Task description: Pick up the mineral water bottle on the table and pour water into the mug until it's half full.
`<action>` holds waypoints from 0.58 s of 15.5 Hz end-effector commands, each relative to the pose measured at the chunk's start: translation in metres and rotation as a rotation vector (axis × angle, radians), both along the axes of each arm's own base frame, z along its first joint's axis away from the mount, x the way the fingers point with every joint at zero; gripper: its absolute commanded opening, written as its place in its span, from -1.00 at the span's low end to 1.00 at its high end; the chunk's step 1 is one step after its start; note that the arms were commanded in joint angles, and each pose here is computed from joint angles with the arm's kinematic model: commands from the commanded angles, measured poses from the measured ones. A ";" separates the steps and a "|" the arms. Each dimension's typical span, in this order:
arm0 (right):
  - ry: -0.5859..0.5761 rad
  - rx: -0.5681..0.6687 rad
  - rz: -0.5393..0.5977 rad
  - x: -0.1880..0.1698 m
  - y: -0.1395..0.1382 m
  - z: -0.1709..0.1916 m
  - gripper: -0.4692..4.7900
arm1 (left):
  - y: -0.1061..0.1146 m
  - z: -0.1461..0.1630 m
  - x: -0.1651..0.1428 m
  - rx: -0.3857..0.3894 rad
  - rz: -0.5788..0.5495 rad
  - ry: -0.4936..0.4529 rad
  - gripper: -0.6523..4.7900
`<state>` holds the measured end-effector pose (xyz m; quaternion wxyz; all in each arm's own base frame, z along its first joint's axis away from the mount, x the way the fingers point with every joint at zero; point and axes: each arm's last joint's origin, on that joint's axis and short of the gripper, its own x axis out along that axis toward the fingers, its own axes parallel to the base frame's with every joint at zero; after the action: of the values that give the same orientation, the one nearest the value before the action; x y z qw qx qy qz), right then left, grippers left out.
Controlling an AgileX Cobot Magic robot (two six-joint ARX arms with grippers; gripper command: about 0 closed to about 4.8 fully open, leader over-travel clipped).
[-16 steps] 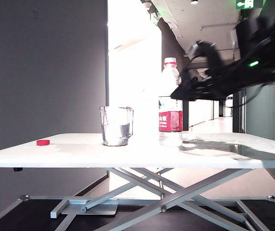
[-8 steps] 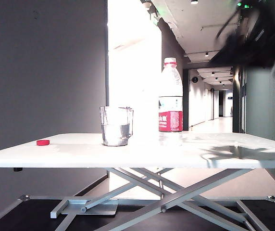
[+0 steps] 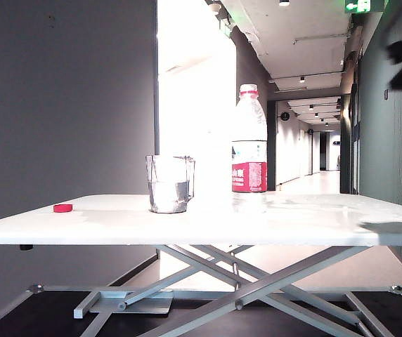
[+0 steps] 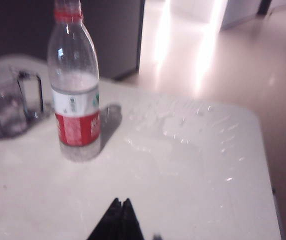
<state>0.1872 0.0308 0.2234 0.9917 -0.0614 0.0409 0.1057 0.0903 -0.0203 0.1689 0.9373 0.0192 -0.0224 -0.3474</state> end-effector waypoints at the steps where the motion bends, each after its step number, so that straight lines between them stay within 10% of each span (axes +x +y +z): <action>1: -0.079 0.090 -0.007 -0.029 -0.005 -0.011 -0.85 | 0.000 0.001 0.000 -0.002 -0.006 -0.007 -0.78; 9: -0.150 0.177 -0.008 -0.090 -0.014 -0.043 -0.85 | 0.000 0.001 0.000 -0.002 -0.006 -0.006 -0.78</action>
<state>0.1000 0.0171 0.1827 0.9935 0.0177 -0.0469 0.1027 0.0903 -0.0203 0.1689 0.9373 0.0192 -0.0224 -0.3474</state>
